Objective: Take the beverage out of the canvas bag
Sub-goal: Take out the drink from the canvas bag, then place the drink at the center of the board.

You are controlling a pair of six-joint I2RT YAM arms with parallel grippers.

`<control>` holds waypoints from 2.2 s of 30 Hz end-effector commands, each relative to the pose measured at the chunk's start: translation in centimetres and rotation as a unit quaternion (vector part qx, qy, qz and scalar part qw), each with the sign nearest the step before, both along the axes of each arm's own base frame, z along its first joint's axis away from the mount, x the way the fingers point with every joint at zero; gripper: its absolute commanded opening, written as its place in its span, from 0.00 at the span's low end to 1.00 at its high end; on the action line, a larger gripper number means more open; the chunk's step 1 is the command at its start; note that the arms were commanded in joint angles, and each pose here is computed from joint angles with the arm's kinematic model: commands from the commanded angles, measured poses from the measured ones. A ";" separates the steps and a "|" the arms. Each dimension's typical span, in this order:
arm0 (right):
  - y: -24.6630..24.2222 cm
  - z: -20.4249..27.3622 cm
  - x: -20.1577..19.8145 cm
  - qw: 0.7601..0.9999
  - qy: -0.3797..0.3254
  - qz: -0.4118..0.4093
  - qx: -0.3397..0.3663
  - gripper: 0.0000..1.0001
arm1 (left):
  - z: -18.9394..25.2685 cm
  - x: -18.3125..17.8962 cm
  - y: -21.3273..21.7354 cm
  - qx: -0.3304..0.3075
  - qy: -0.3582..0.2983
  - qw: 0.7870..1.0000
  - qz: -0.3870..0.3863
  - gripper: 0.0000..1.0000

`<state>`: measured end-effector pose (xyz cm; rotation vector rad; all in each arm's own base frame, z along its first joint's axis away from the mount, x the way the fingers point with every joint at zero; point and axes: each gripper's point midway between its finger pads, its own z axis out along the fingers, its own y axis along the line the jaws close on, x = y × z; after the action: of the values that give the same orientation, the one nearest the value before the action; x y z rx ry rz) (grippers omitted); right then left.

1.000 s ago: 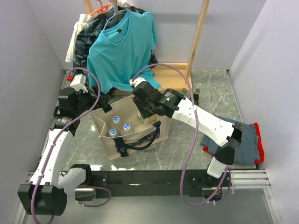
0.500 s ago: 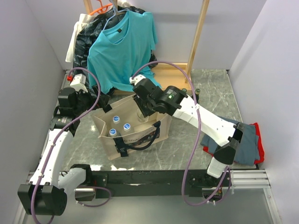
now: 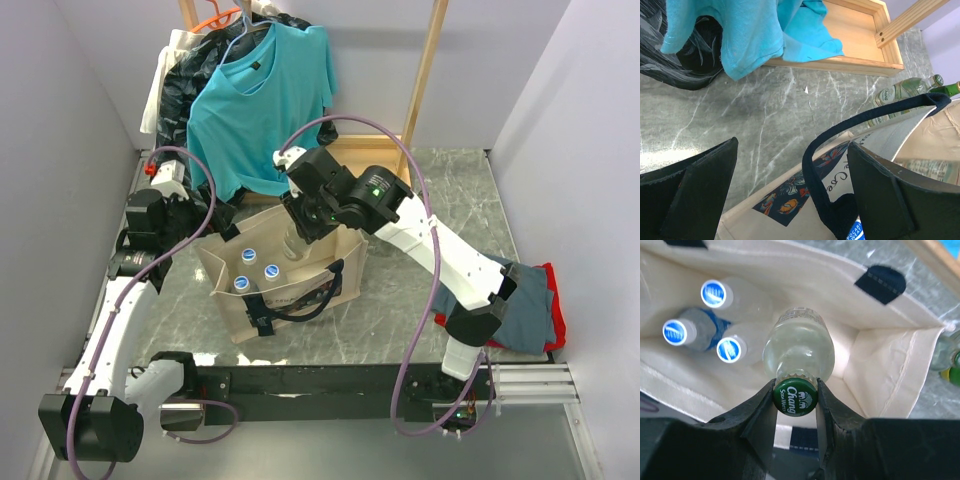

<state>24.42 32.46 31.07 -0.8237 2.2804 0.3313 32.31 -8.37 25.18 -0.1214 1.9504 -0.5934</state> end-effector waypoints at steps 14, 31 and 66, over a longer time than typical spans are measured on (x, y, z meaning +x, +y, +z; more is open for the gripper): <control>-1.9 7.3 1.4 0.992 -0.090 -0.043 0.077 0.00 | 1.6 -0.1 -0.3 -0.007 -0.030 0.999 -0.010 0.96; -6.3 11.9 2.1 0.975 -0.159 -0.114 0.104 0.00 | 1.7 0.0 -0.2 -0.004 -0.030 1.000 -0.009 0.96; -14.5 16.4 1.4 0.933 -0.247 -0.232 0.120 0.00 | 1.7 0.1 -0.5 -0.011 -0.031 0.999 -0.014 0.96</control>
<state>25.27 20.79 41.70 -0.4302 2.0205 0.1032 32.17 -8.65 25.29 -0.1093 1.9494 -0.6100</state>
